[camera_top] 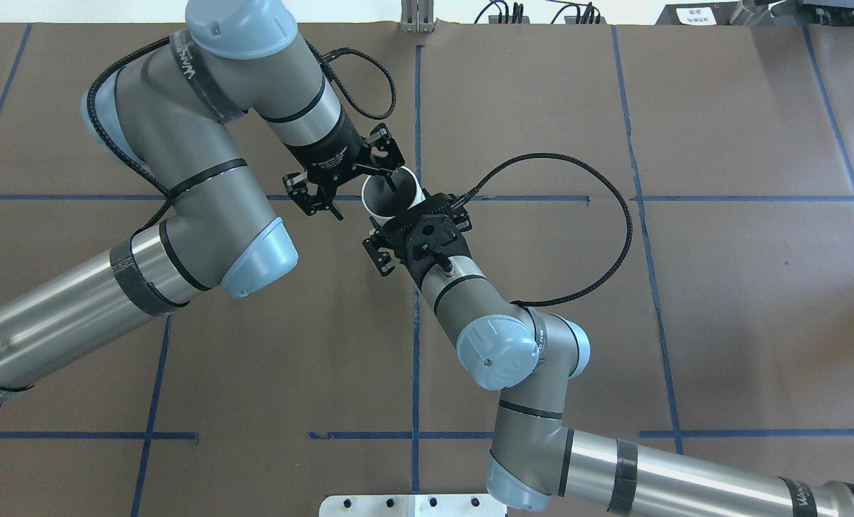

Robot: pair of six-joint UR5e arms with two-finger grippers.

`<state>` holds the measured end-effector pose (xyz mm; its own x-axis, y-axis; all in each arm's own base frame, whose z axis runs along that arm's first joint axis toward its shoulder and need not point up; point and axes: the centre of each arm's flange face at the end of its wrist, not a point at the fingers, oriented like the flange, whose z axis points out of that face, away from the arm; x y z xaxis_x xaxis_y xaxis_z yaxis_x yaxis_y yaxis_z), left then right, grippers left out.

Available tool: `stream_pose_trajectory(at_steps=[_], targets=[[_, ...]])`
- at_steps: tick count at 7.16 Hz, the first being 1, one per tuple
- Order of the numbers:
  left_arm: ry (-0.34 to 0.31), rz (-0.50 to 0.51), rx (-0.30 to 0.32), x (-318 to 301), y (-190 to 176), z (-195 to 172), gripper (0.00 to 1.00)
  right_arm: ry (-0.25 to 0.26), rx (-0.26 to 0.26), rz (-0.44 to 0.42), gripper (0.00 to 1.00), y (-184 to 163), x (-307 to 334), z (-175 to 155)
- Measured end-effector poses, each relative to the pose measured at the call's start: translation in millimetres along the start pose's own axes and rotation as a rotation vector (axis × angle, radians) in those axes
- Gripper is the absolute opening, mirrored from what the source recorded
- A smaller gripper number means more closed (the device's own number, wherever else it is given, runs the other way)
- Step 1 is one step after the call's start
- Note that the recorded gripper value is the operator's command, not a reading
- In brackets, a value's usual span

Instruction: Left arm hands cup to right arm to dump lemon

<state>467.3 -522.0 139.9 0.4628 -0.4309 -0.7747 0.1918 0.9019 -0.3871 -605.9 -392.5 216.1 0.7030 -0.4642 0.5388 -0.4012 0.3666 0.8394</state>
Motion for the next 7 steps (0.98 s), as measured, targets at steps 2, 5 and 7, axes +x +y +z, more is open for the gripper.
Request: stream_pose_trajectory(at_steps=[2,5,7], targets=[[-0.002,0.004,-0.003,4,3,3,0.46,0.000,0.000,-0.003,0.48,0,0,0],[-0.009,0.011,-0.008,3,7,9,0.39,0.000,0.001,-0.005,0.48,0,1,0],[-0.014,0.012,-0.011,2,8,13,0.37,0.000,0.002,-0.005,0.48,0,1,0]])
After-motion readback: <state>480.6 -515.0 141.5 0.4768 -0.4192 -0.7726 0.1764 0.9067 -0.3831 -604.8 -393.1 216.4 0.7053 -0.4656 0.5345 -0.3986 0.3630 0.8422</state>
